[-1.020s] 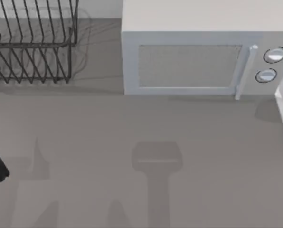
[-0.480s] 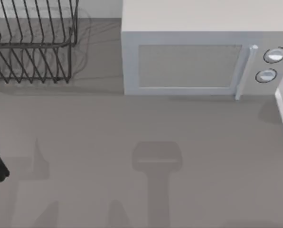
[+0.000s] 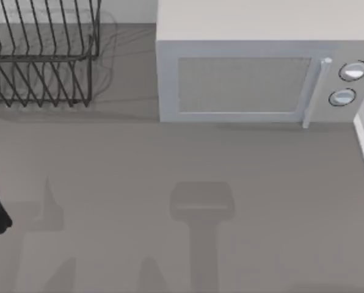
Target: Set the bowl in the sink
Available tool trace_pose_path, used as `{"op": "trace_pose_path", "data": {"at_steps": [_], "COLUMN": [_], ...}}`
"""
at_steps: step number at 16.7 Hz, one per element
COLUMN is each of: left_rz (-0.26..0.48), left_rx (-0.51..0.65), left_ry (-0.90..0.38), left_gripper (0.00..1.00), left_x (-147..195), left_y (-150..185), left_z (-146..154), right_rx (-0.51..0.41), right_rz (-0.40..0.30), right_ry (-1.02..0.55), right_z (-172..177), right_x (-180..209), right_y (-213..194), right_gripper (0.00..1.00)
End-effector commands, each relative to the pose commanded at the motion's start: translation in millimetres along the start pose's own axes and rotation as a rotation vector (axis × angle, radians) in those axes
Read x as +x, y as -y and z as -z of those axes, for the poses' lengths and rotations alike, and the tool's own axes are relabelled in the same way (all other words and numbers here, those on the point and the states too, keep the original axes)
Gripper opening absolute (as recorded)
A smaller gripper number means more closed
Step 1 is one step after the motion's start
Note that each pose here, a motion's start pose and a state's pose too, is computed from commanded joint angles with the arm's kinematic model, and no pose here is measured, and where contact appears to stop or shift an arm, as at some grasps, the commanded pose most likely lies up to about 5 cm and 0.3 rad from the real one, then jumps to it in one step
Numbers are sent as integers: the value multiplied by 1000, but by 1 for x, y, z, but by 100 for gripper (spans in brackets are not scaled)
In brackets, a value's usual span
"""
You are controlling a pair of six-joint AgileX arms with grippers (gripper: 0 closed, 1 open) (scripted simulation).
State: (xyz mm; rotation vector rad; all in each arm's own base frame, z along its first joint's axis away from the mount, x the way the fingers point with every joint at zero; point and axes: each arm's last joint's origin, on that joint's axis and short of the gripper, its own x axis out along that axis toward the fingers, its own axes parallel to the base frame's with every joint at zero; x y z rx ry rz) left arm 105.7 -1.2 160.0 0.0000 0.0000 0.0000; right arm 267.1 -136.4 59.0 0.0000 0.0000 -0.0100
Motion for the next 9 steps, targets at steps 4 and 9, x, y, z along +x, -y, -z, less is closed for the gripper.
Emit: {"op": "trace_pose_path", "data": {"at_steps": [4, 9], "left_rz": [0, 0], "left_rx": [0, 0], "left_ry": [0, 0], "left_gripper": [100, 100], "left_x": [0, 0], "left_y": [0, 0], "left_z": [0, 0], "right_rx": [0, 0], "right_rz": [0, 0], "right_ry": [0, 0], "right_z": [0, 0], "right_x": [0, 0], "right_y": [0, 0], "right_gripper": [100, 100]}}
